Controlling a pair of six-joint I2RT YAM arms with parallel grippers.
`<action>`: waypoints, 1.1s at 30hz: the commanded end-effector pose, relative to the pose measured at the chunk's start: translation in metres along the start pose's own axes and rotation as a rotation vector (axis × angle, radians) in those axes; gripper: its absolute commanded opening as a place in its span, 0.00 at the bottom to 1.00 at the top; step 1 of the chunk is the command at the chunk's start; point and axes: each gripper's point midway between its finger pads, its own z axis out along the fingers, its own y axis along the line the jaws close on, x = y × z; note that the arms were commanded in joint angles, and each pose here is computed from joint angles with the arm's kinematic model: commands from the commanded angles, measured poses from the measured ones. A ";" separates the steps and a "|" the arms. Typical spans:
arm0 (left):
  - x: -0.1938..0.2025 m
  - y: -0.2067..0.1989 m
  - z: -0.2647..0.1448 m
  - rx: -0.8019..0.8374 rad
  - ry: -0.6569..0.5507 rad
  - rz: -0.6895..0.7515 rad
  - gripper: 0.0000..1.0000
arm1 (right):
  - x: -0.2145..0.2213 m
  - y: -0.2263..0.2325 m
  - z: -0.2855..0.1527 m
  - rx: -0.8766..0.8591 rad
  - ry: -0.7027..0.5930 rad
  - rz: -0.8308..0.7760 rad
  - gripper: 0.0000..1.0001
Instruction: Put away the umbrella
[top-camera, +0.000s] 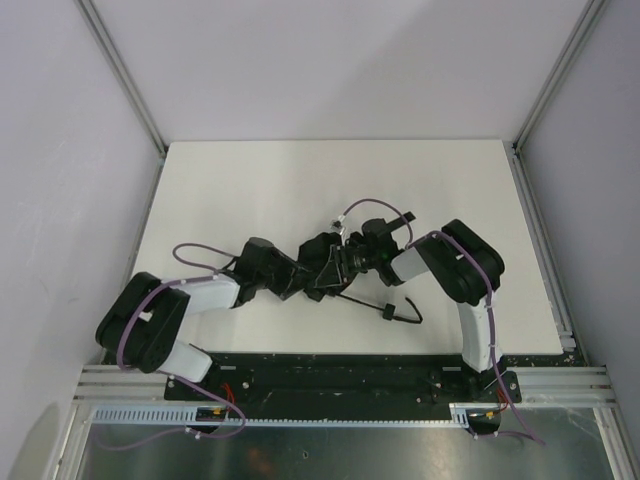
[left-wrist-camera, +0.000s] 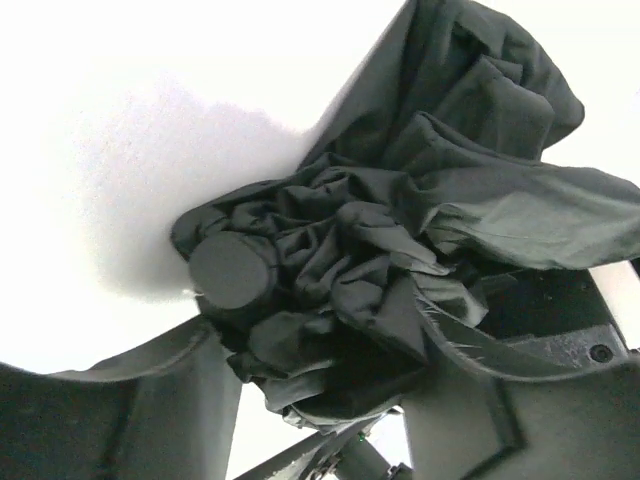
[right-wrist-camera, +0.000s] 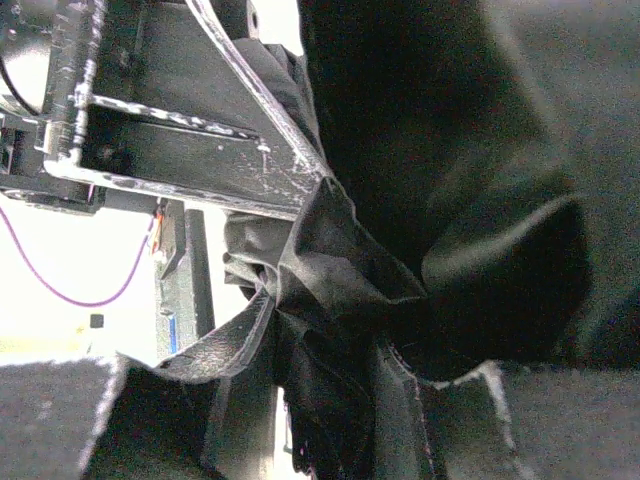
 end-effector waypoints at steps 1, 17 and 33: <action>-0.017 0.051 0.018 -0.146 -0.103 0.049 0.46 | 0.083 -0.030 -0.008 0.156 0.206 0.252 0.00; -0.004 0.064 0.003 -0.200 -0.063 0.001 0.00 | -0.010 0.037 -0.015 0.466 0.077 -0.306 0.78; 0.008 0.046 -0.006 -0.199 -0.002 -0.073 0.00 | -0.009 0.006 0.008 1.046 -0.054 -0.728 0.77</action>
